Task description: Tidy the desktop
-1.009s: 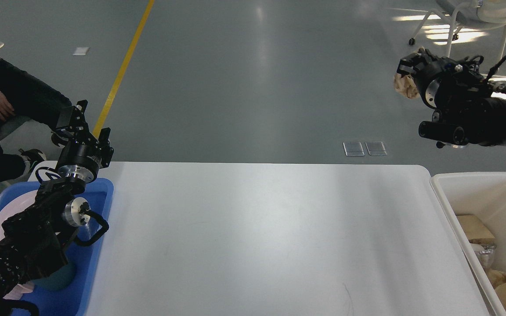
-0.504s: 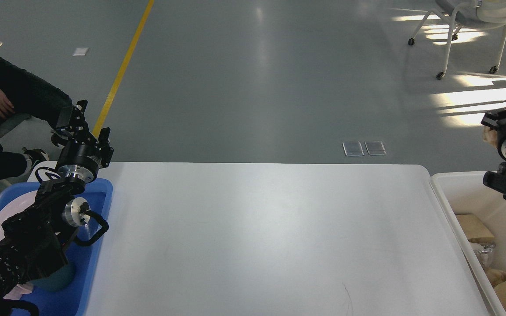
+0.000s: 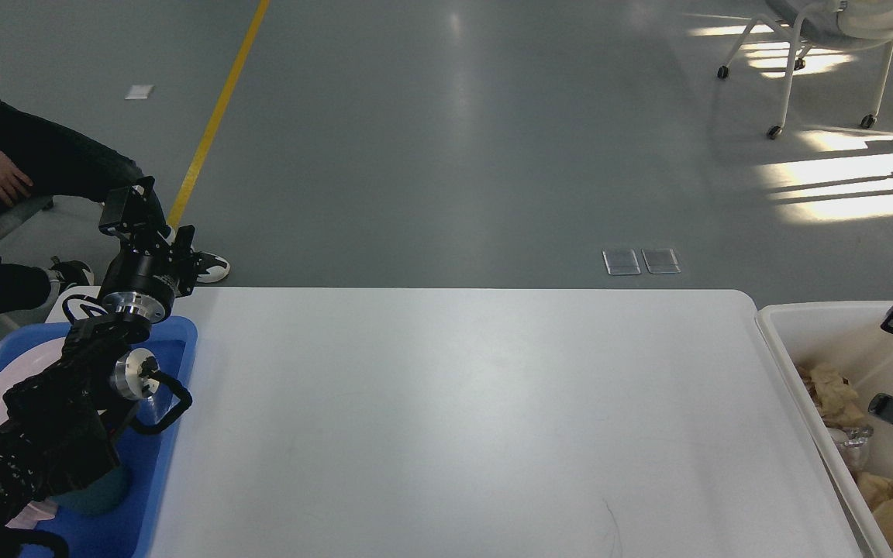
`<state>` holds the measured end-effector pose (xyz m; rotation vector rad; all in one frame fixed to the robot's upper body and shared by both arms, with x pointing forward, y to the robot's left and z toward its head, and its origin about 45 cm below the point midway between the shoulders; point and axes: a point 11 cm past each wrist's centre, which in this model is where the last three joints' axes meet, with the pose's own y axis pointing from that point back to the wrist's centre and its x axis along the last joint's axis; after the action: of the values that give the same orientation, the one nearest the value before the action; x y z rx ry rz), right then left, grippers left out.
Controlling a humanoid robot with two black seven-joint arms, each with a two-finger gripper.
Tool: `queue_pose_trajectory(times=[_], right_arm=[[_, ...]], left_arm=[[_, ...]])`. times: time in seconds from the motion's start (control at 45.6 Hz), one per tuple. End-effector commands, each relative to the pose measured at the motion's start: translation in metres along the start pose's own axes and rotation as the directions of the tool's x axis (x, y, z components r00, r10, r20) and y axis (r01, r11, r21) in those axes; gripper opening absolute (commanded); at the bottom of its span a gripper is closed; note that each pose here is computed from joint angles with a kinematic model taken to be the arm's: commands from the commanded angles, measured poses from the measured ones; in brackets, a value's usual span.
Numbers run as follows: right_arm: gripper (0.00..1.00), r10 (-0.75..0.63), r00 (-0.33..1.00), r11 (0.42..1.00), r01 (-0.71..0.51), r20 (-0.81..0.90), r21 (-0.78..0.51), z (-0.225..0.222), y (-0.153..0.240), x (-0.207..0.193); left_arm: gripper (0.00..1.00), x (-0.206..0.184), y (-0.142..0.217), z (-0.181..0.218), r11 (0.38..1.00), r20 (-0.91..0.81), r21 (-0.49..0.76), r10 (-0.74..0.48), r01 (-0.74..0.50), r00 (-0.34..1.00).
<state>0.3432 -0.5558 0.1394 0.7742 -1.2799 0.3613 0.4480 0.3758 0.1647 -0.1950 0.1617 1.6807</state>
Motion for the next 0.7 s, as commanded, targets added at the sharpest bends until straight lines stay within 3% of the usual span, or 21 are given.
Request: queue_pose_trajectory(times=[0.0, 0.132, 0.307, 0.417, 0.57, 0.68], right_arm=[[1.00, -0.019, 0.998, 1.000, 0.019, 0.058, 0.001, -0.009, 0.001, 0.001], [1.00, -0.210, 0.968, 0.978, 0.207, 0.140, 0.038, -0.031, 0.002, -0.003], [1.00, -0.559, 0.783, 0.829, 0.528, 0.274, 0.183, -0.071, 0.018, -0.013], [1.00, -0.597, 0.721, 0.802, 0.549, 0.351, 0.234, -0.083, 0.020, -0.006], [1.00, -0.540, 0.698, 0.841, 0.466, 0.469, 0.274, -0.095, 0.010, 0.024], [1.00, -0.539, 0.597, 0.842, 0.415, 0.594, 0.346, -0.113, 0.009, 0.044]], left_arm=[[0.97, 0.000, 0.000, 0.000, 1.000, 0.000, 0.000, 0.000, 0.000, 1.000], [0.97, 0.000, 0.000, 0.000, 1.000, 0.000, 0.000, 0.001, -0.001, 1.000], [0.97, 0.000, 0.000, 0.000, 1.000, 0.001, 0.000, 0.001, -0.001, 1.000], [0.97, 0.000, 0.000, 0.000, 1.000, 0.001, 0.000, 0.001, -0.001, 1.000], [0.97, 0.000, 0.000, 0.000, 1.000, 0.000, 0.000, 0.000, 0.000, 1.000], [0.97, 0.000, 0.000, 0.000, 1.000, 0.000, 0.000, 0.000, 0.000, 1.000]])
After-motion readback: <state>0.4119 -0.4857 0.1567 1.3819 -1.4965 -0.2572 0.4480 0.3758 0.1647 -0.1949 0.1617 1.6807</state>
